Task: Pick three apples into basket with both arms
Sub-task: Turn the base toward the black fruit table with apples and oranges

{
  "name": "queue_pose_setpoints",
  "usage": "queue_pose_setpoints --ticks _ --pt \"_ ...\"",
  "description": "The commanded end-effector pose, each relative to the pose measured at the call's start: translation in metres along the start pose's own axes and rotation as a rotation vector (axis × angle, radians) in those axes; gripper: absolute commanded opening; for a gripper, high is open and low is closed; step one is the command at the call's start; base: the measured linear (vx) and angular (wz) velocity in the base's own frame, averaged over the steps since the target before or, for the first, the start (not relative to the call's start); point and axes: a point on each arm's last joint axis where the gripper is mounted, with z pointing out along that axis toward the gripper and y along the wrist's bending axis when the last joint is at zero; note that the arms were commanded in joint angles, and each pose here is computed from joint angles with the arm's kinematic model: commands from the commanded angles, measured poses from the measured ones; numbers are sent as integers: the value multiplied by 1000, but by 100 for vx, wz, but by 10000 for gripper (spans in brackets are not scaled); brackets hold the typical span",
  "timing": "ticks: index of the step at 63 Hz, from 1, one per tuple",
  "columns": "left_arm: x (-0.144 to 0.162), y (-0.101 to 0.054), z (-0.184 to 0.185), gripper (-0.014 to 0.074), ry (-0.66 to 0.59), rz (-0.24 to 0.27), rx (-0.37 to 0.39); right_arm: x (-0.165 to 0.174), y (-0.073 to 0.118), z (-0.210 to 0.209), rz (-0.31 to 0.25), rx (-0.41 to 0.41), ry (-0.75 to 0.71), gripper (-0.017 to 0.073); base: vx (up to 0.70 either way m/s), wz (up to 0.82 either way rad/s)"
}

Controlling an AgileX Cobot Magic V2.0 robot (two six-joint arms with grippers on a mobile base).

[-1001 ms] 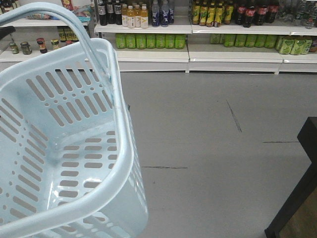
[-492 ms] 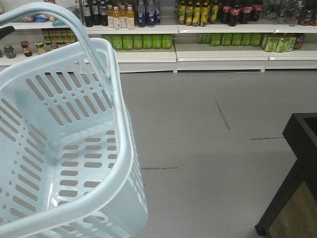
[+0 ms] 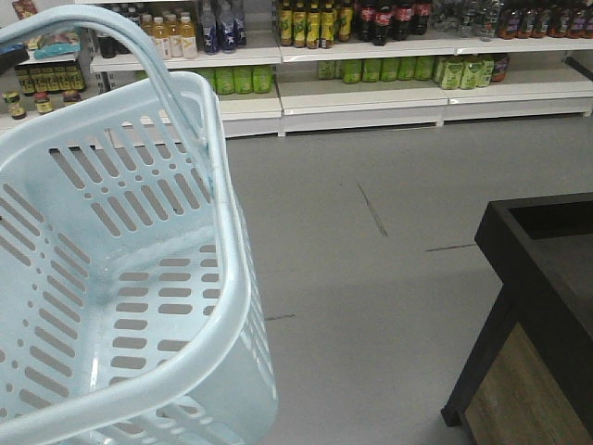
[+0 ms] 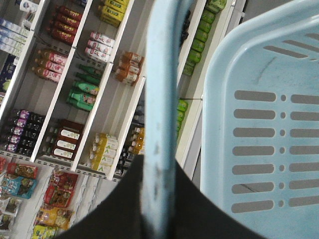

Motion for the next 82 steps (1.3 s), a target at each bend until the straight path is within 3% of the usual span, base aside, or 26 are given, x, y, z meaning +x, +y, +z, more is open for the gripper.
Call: queue_pose_setpoints --ticks 1,82 --pt "-6 14 -10 -6 -80 -19 -74 -2 0 0 -13 -1 -59 -9 4 -21" --pt "-6 14 -10 -6 -80 -19 -74 -2 0 0 -13 -1 -59 -9 4 -30"
